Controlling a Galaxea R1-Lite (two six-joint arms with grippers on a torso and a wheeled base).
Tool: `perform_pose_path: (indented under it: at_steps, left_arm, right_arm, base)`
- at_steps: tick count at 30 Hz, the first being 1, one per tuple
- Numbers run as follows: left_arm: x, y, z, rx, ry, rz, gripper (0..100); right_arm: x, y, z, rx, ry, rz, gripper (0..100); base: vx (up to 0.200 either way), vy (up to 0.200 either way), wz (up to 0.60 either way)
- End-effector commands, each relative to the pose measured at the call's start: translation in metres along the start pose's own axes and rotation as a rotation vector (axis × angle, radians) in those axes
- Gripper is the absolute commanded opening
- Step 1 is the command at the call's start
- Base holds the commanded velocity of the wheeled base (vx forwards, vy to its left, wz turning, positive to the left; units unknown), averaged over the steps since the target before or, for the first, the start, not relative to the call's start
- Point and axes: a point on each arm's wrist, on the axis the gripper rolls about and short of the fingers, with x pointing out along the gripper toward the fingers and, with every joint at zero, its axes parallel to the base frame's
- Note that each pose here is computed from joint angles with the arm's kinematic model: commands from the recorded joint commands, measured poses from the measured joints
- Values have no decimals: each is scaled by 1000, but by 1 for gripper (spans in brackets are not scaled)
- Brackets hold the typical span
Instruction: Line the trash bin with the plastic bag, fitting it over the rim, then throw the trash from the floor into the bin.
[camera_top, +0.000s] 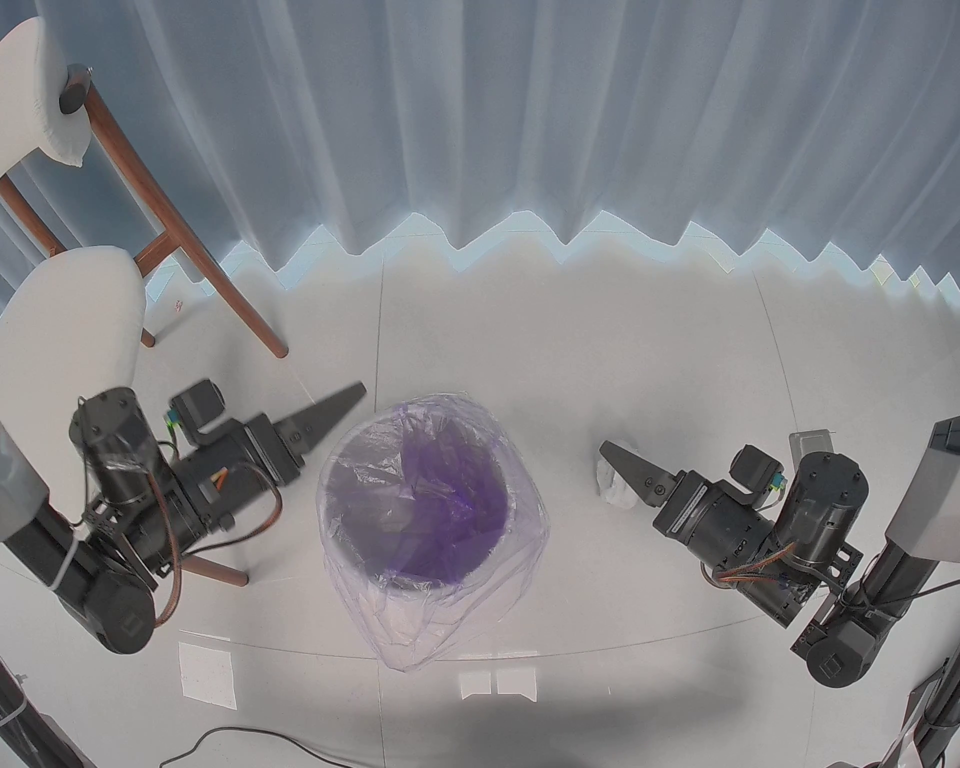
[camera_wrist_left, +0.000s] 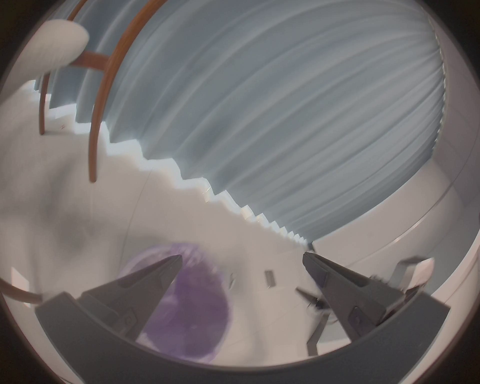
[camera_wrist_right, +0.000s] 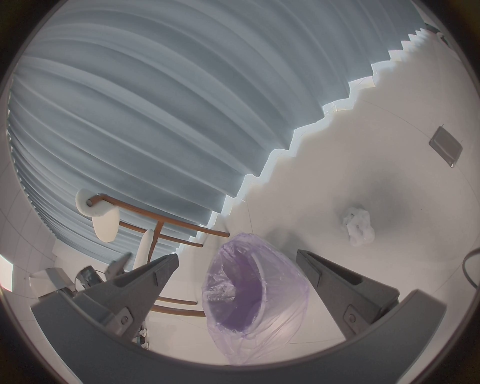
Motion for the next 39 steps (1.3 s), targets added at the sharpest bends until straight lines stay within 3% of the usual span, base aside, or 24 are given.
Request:
perform_pose_path:
  at_steps: [1, 7, 15, 17, 25, 27, 28, 31, 32, 33, 35, 39]
  left_arm:
    - [0, 47, -67, 2, 241, 149, 100]
    - [-33, 64, -94, 71, 354, 240, 100]
    - [-66, 72, -102, 135, 477, 200, 100]
    - [-66, 77, -103, 178, 486, 204, 100]
    - [-58, 85, -103, 204, 460, 259, 100]
    - [-54, 82, -94, 221, 417, 247, 100]
    - [-48, 75, -78, 243, 341, 226, 100]
    - [-41, 62, -55, 213, 235, 190, 100]
    - [-32, 51, -38, 199, 155, 144, 100]
    - [-31, 50, -36, 200, 146, 138, 100]
    - [-16, 36, -11, 204, 34, 71, 100]
    - [-27, 21, 10, 239, -70, 100, 100]
  right_arm:
    - [6, -14, -7, 2, 15, -41, 100]
    - [9, -22, -14, 3, 36, -67, 100]
    - [9, -23, -15, 4, 40, -71, 100]
    - [9, -22, -15, 3, 40, -69, 100]
    - [8, -22, -22, -6, 68, -74, 100]
    - [4, -6, -20, -15, 48, -33, 100]
    - [2, 9, -16, -33, 18, 5, 100]
    - [7, 19, -11, -72, 7, 46, 100]
    - [19, 23, -11, -110, 28, 39, 100]
    - [20, 23, -11, -113, 30, 37, 100]
    - [37, 26, -10, -147, 109, -25, 100]
    - [45, 21, -20, -166, 235, -102, 100]
  base:
    - [0, 0, 0]
    - [0, 0, 0]
    - [0, 0, 0]
    - [0, 0, 0]
    - [0, 0, 0]
    - [0, 0, 0]
    - [0, 0, 0]
    - [0, 0, 0]
    - [0, 0, 0]
    - [0, 0, 0]
    - [0, 0, 0]
    - [-150, 0, 0]
